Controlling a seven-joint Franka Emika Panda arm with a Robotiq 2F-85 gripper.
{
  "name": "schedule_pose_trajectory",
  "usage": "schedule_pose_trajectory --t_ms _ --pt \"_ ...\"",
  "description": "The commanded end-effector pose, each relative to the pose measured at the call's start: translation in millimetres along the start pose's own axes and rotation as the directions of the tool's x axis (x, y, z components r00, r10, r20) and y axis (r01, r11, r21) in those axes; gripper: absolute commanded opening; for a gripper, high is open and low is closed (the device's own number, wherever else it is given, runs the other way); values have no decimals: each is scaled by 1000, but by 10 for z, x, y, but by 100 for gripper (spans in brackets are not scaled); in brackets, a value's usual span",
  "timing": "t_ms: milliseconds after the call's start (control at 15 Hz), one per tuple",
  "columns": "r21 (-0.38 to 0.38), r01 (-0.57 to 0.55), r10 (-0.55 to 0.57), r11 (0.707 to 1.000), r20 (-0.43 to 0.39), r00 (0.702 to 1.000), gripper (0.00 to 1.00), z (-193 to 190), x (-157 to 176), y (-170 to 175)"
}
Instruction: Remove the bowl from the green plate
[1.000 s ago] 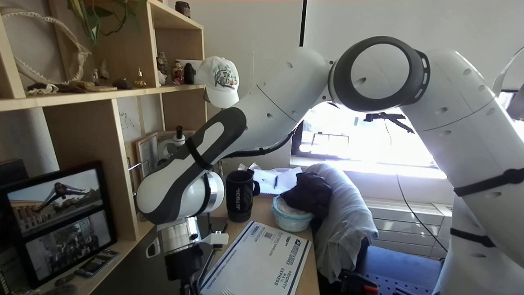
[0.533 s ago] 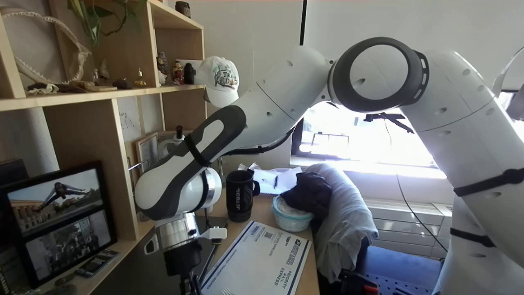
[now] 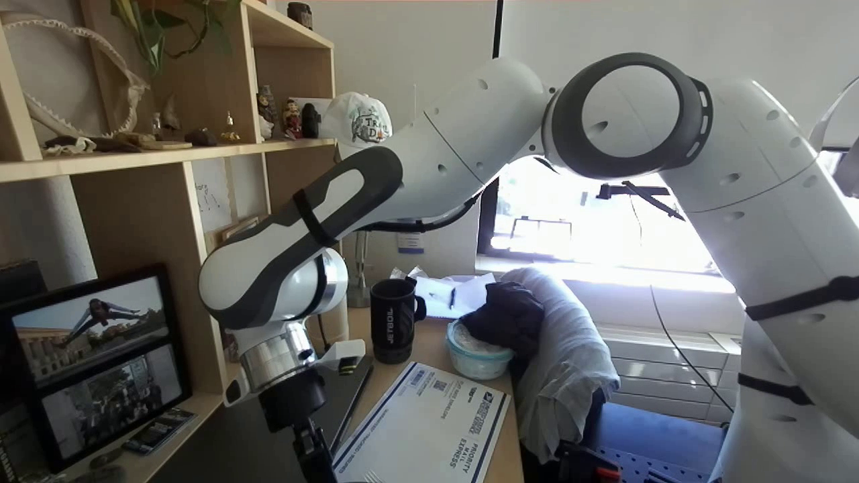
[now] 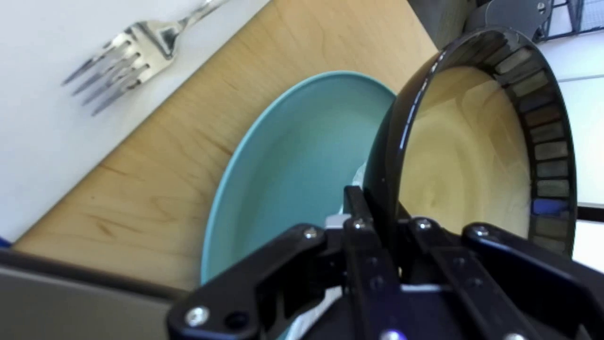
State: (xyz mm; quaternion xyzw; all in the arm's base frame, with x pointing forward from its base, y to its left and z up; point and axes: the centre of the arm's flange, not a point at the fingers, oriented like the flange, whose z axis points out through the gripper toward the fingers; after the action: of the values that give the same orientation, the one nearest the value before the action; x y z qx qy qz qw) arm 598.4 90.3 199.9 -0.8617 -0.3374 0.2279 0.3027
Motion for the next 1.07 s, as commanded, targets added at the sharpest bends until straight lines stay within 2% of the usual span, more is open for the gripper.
schedule_pose_trajectory --t_ms 0,467,1000 --pt "-12 21 -21 1000 26 999 5 -411 -21 -302" --pt "-170 21 -36 985 -86 996 5 -950 209 -236" --pt "-358 56 -111 932 -135 985 5 -1238 654 -18"
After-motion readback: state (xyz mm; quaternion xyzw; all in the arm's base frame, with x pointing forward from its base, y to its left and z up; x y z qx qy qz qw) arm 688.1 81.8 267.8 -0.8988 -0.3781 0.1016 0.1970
